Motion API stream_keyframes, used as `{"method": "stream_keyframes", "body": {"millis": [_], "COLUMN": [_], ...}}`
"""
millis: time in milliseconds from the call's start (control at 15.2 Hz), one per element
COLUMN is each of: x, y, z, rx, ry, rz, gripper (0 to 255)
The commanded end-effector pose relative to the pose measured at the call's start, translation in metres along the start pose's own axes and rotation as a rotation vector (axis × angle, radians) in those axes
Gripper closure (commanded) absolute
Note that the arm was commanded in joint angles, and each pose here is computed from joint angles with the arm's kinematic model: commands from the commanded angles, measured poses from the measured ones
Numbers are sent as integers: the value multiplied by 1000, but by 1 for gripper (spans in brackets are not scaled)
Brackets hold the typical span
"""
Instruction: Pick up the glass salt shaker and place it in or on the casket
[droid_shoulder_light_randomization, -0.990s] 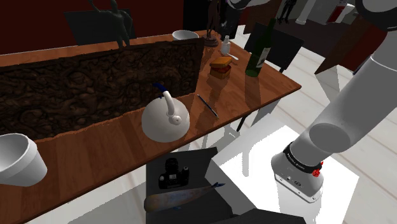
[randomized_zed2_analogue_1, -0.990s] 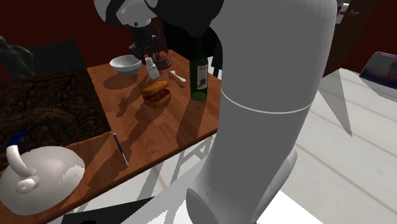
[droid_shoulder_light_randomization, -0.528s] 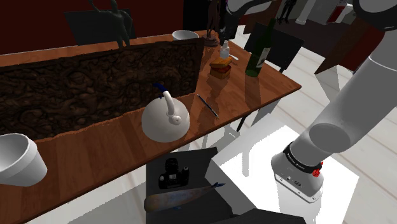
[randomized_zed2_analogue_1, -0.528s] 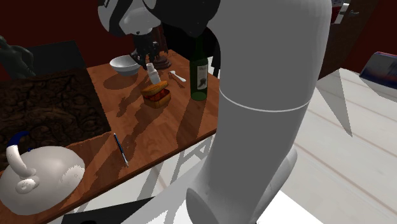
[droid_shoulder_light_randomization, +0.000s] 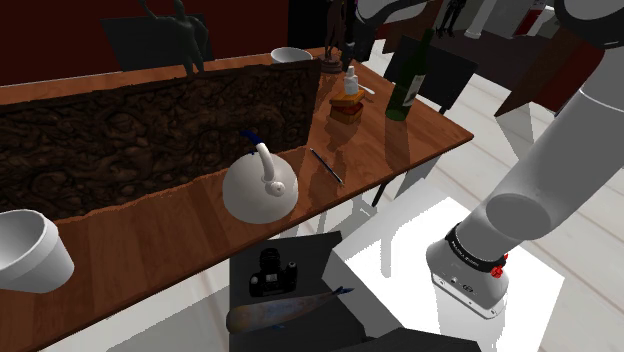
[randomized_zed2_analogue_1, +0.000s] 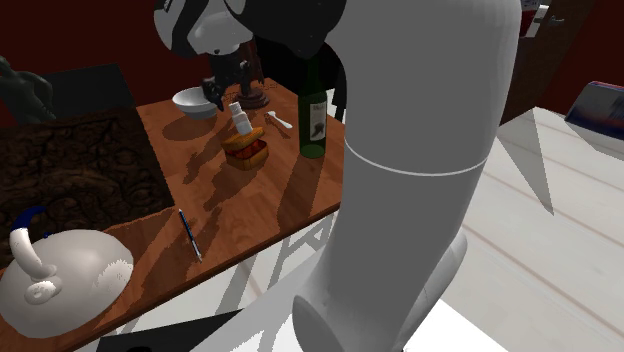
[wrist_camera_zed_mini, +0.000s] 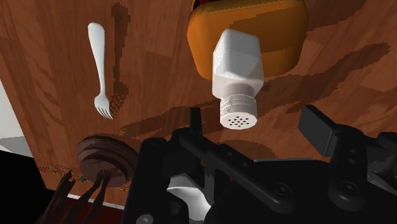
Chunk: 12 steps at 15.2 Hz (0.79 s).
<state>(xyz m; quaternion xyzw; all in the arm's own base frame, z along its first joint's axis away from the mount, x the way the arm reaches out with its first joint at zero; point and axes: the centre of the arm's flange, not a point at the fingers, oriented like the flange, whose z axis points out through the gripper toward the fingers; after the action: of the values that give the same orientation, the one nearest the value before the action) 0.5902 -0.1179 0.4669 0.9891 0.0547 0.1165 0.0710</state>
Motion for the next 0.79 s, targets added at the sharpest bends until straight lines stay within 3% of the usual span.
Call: {"method": "stream_keyframes", "body": {"millis": [0,132,396,726], "x": [0,0,0,0], "y": [0,0,0,0], "z": [0,0,-50,-50], "rx": [0,0,0,0], "ry": [0,0,0,0], "rz": [0,0,0,0], "gripper": [0,0,0,0]}}
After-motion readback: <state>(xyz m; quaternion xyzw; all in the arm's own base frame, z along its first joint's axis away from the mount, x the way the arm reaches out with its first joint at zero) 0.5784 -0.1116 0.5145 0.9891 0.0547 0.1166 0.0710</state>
